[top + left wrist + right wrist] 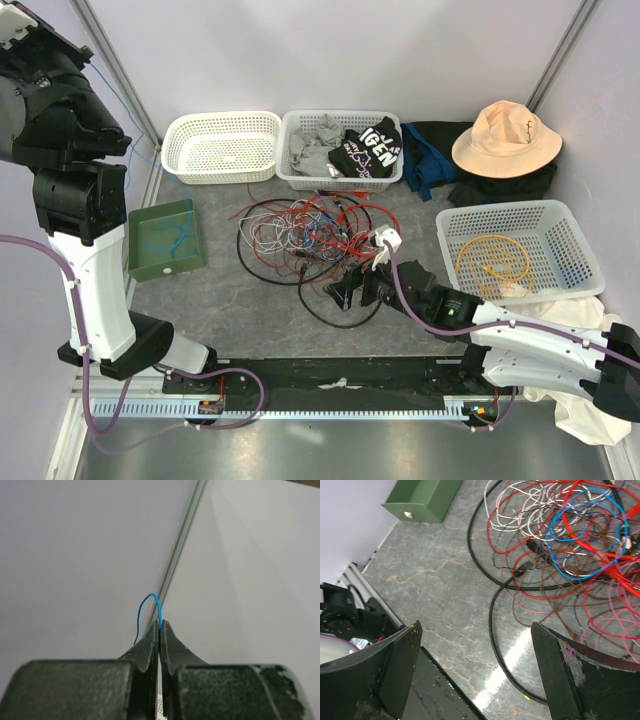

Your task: Untangle the cables

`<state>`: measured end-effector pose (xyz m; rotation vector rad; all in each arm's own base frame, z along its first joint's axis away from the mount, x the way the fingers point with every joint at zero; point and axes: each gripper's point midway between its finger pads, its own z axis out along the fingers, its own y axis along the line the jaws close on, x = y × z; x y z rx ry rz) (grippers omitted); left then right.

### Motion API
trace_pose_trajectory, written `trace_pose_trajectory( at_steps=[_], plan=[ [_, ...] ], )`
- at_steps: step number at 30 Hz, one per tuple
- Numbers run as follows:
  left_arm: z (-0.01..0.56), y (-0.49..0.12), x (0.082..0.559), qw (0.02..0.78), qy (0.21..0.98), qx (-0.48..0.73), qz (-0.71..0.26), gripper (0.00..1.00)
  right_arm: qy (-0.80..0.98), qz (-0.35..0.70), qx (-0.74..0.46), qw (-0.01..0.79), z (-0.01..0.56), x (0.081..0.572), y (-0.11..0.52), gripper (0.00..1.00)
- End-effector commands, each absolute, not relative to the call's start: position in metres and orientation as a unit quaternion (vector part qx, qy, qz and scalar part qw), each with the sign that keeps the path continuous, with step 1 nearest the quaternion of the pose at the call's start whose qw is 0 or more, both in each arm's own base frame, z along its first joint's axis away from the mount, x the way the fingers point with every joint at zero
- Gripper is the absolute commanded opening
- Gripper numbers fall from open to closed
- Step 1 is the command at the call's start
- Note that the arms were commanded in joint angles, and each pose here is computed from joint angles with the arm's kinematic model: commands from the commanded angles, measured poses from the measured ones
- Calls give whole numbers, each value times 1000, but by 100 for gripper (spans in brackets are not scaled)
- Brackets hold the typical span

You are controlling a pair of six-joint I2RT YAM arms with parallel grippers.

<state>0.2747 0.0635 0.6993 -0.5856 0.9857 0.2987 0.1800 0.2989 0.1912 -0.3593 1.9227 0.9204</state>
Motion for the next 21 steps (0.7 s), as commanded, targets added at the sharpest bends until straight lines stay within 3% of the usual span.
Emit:
trace_pose_trajectory(
  at_steps=[1,8,21],
  plan=[
    [714,79,253,831,437,-285,194,2,753,426,-129,484,221,180,310,98],
    [679,79,288,792,478,-292,244,2,755,426,-122,482,215,176,302,98],
    [645,100,326,759,488,-316,295,2,761,425,-98,480,193,164,271,98]
  ],
)
